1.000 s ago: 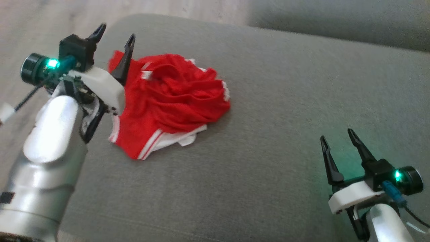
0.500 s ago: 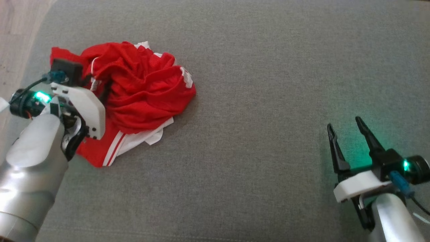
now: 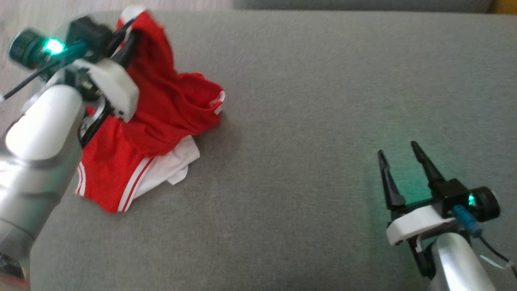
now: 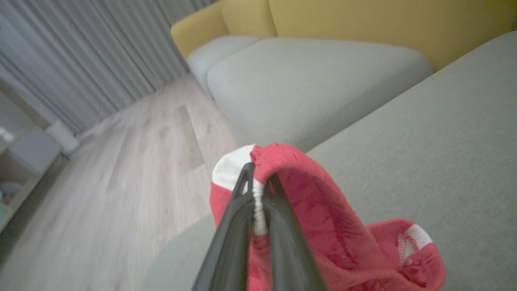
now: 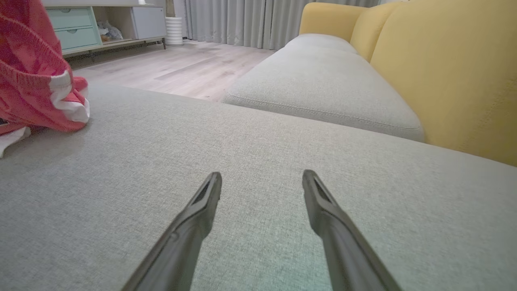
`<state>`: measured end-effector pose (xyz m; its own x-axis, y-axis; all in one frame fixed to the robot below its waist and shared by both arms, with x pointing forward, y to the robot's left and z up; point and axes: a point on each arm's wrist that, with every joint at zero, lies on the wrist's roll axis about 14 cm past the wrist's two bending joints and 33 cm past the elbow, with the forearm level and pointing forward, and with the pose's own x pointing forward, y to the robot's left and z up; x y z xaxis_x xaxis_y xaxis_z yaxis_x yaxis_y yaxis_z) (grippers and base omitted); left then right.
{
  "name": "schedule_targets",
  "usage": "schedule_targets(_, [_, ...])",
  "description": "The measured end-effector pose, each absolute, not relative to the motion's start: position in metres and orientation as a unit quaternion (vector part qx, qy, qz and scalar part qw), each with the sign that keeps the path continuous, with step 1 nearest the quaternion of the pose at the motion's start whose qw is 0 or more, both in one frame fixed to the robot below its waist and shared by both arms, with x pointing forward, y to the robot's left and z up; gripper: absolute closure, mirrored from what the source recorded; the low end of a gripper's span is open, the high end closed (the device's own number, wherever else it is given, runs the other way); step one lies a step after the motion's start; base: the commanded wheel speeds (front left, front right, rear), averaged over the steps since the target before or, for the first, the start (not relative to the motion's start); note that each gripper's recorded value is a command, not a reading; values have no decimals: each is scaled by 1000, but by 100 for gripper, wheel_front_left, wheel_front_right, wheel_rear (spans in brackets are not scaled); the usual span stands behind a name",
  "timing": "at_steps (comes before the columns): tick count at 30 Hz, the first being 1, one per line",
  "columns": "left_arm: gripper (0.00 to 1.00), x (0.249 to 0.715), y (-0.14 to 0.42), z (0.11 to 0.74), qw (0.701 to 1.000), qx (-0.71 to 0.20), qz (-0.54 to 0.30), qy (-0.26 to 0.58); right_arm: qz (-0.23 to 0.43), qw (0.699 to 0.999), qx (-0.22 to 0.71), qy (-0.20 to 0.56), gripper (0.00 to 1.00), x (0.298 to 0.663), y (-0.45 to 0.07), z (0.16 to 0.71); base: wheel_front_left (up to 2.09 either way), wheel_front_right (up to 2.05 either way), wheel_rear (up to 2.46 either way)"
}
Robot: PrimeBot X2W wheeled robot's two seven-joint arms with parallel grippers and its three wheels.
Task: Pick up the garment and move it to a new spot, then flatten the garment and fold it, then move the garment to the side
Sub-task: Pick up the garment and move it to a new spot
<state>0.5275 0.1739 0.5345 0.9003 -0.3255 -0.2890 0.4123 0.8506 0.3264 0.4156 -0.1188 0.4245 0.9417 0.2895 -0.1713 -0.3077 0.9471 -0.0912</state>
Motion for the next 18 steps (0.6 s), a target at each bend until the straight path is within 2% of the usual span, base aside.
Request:
schedule_targets(3, [100,529,139,577,942,237,-234,42,144,986,-52,65,0,406,-119,437,0,0,0])
schedule_targets(11, [100,523,28,683,906,248,-323,-115,99,992,-41,60,0,361,-145,447,0,0,0])
schedule_targets(15, [100,501,-44,736,862,256,-382,-214,56,997,-31,47,0,344,-169,457,0,0,0])
schedule_targets(18, [100,484,-91,765,830,258,-415,-270,47,998,-16,41,0,330,-170,460,0,0,0])
